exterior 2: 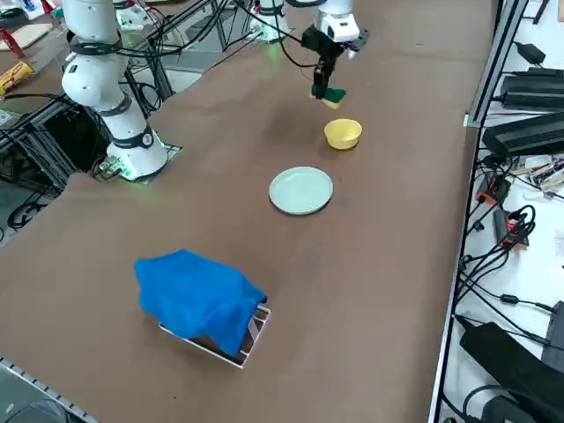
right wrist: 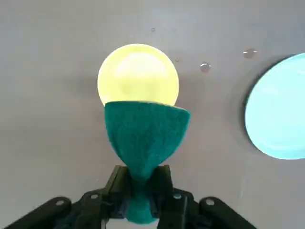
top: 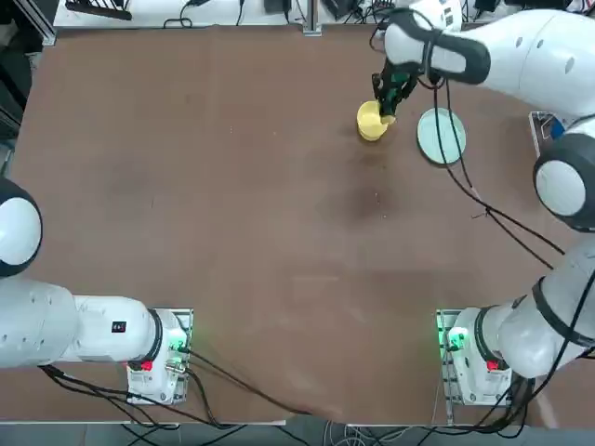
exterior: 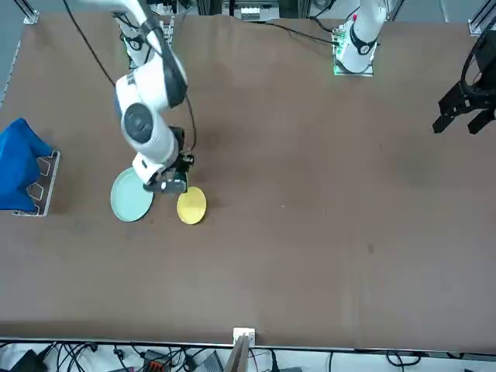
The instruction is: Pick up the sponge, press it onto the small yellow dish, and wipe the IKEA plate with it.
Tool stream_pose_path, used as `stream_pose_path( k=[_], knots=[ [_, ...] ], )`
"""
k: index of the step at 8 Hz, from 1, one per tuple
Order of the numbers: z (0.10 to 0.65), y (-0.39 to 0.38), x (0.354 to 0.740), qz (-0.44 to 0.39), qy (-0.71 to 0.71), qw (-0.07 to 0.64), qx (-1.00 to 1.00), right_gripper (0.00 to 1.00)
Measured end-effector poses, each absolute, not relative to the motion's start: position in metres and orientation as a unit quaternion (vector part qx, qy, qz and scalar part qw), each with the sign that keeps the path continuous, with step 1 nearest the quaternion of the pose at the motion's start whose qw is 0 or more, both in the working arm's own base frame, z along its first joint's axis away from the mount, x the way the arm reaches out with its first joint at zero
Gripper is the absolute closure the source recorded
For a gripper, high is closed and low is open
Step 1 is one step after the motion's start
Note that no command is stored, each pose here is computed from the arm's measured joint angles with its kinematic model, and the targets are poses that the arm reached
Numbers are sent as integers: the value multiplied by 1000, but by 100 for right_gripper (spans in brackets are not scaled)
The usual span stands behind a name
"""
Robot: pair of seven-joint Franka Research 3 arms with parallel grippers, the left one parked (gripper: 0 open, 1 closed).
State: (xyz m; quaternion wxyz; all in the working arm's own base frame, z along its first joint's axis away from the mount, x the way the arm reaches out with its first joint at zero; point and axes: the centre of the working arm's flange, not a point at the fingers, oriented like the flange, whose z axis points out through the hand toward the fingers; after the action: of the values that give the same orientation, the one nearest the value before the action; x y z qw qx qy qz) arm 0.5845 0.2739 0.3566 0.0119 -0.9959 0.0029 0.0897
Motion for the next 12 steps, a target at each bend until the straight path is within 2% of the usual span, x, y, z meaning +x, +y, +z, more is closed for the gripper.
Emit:
stream_pose_path(
  k=[3,6,12],
  knots=[
    [322,268,613,134,-9,46,-990,74],
    [273,268,621,164,-26,55,-984,73],
    [228,265,635,181,-32,56,-981,71]
  ],
)
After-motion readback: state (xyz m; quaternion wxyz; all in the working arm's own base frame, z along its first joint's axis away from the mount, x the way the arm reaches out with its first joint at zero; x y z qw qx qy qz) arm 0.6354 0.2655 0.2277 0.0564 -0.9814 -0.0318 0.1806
